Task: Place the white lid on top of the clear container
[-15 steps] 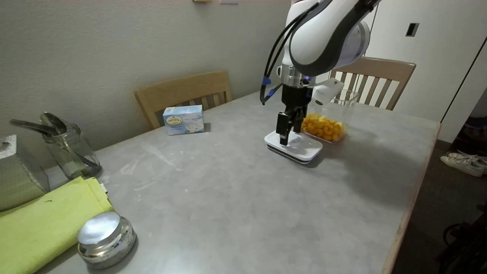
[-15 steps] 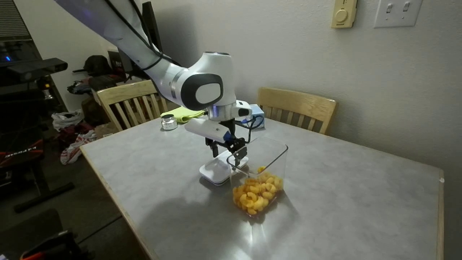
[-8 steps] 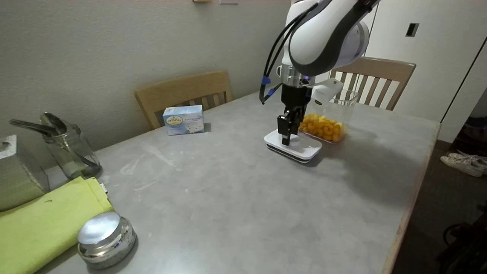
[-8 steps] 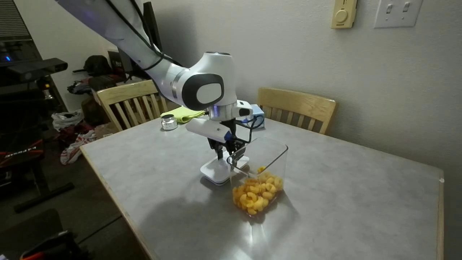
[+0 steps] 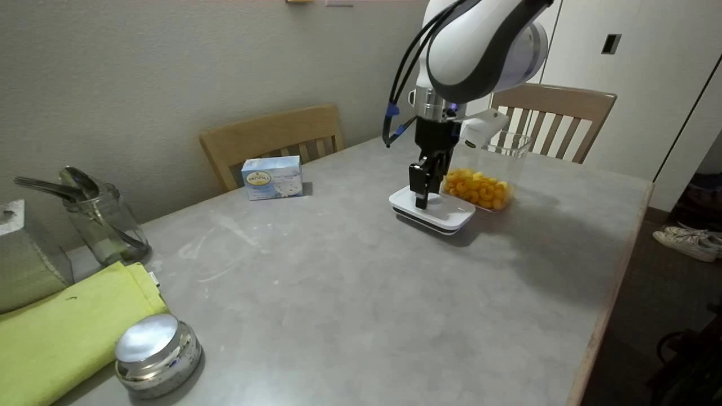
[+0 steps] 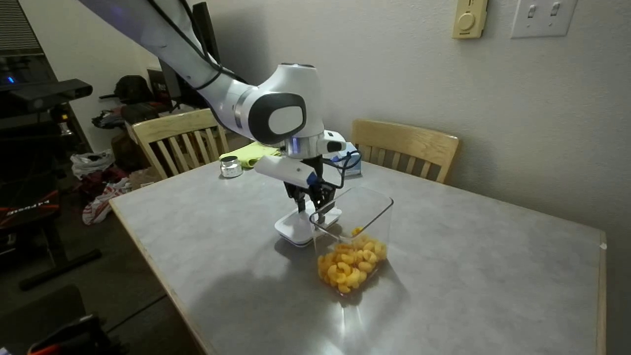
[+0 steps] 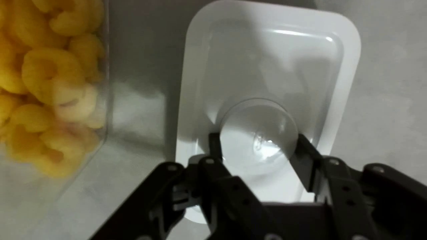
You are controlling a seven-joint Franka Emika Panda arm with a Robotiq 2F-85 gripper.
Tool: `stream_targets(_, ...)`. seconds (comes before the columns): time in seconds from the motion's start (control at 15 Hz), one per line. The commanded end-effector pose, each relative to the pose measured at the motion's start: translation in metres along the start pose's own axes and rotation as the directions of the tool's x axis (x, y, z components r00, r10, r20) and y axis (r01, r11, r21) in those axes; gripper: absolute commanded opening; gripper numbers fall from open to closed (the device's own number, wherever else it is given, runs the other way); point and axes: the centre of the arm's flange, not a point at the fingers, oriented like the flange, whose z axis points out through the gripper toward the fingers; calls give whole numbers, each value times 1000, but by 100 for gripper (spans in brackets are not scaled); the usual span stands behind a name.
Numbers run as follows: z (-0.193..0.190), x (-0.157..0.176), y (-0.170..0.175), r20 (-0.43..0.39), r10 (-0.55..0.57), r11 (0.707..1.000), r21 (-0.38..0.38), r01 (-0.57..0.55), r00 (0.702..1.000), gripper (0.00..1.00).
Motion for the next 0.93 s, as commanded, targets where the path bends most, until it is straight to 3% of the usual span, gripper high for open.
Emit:
stream_targets(0.0,-56,6,-7,-34,5,1000,15,-5,999,29)
stream_targets(0.4,-154,23,-22,-176,-24,999,-33,19,984,29)
stream_targets(0.87,-226,15,14,-287,-13,996,-88,-12,958,29)
